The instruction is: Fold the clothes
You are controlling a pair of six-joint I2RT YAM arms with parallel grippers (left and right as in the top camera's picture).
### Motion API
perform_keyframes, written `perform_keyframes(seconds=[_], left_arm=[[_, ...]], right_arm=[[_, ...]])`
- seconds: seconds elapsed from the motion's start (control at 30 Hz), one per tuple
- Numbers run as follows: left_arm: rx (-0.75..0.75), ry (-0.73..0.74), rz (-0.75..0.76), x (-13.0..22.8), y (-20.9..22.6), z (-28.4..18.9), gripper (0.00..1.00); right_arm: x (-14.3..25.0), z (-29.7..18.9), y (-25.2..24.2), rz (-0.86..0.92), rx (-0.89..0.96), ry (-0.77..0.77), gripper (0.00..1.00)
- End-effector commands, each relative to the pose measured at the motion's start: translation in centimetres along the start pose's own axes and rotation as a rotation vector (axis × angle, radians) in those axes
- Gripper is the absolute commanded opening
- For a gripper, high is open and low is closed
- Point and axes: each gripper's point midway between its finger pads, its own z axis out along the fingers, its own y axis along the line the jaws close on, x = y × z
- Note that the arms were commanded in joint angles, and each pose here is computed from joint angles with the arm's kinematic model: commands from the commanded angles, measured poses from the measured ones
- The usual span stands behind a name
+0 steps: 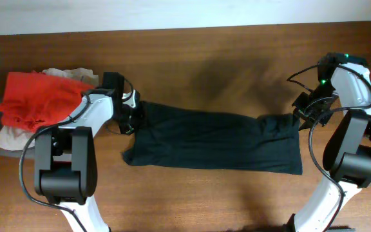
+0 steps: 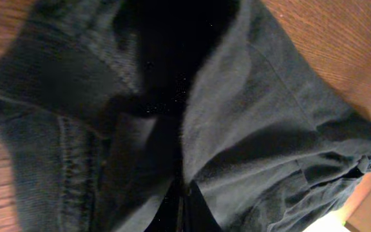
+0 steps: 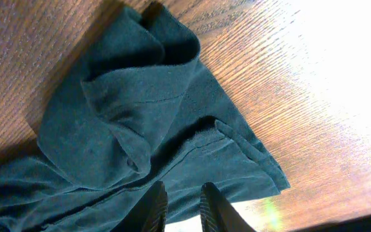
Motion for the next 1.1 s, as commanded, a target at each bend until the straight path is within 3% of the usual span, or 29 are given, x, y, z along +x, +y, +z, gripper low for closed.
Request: perform_keyframes(seconds=[0.0,0.2,0.43,0.83,0.93,1.07], left_arm=[[0.017,0.023,0.019,0.4,-0.5,0.5,0.01],[0.009,0.033,-0.031,0.3,0.8,-0.2,0.00],[0.005,0.043,-0.067,0.3,2.2,-1.0,0.01],[-0.001,0.050,-0.069,0.5,2.3,-1.0,0.01],[-0.001,0.049,-0.069,0.5,2.3,-1.0,0.01],[-0.001,0.050,-0.064,0.5,2.3,-1.0,0.01]], right_arm=[[0.2,-0.7,0.0,0.003,0.000,-0.023,0.23],[0.1,-0.7,0.1,0.003,-0.002,-0.027,0.23],[-1.1,-0.7,0.8,0.062,-0.033,-0.074,0.50],[-0.4,2.5,2.9,0.103,-0.089,-0.037,0.57],[0.1,4.4,3.0,0.135,-0.080,-0.028,0.55],[0.3,5.1,2.7,0.158,-0.074,-0.019,0.25]])
